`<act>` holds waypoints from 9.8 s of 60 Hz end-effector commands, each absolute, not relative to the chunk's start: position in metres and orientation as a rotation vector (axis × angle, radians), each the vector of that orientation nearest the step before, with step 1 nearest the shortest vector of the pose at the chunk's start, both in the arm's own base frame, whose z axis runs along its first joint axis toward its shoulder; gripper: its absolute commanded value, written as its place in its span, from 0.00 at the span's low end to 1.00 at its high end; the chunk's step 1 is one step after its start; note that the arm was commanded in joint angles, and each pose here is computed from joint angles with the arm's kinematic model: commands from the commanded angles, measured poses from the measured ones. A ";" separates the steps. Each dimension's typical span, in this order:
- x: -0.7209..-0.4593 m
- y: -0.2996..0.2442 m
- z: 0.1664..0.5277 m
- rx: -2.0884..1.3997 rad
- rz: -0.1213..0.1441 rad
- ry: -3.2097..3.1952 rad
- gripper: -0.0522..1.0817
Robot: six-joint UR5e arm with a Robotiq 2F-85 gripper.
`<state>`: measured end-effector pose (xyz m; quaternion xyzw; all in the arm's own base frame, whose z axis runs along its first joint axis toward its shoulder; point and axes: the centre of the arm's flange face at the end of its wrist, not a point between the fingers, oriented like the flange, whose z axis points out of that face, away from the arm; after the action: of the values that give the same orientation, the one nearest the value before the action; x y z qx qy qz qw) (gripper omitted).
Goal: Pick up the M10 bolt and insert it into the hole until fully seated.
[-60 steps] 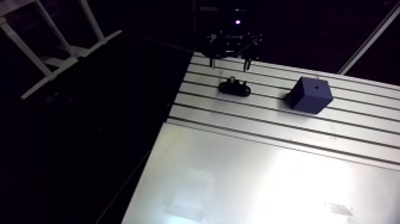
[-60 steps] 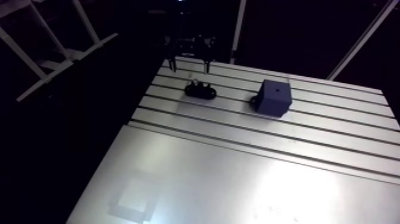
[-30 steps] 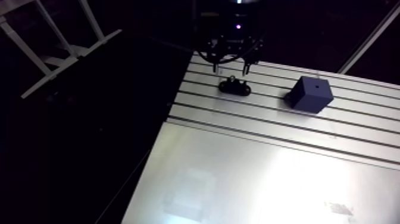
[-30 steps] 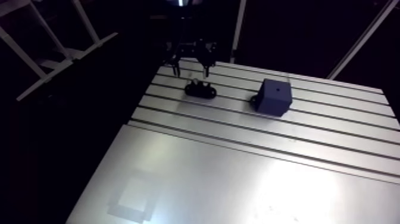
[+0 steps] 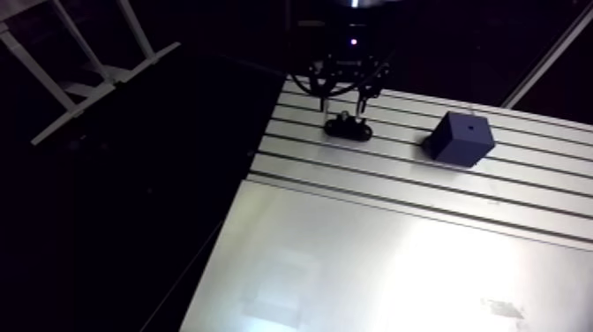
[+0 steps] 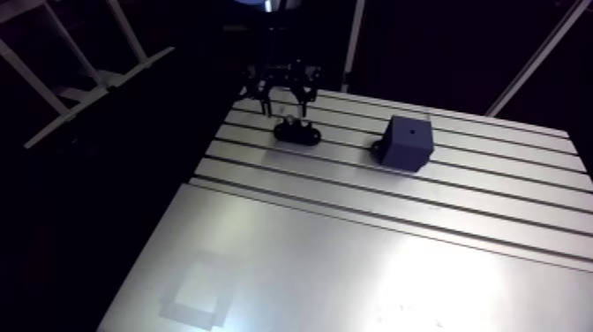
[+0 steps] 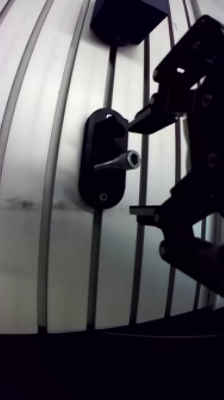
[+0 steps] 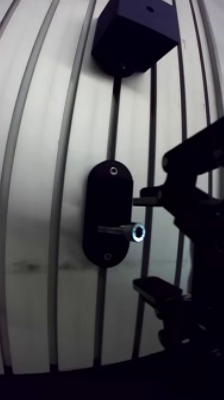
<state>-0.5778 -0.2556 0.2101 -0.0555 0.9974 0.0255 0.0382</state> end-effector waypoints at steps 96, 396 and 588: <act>-0.581 -0.253 0.204 -0.172 0.119 3.059 0.53; -0.641 0.005 0.287 0.128 0.004 2.748 1.00; -0.644 0.002 0.260 0.115 -0.007 2.748 1.00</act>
<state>-0.6417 0.0020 0.2597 0.0418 0.9786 -0.0037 0.2013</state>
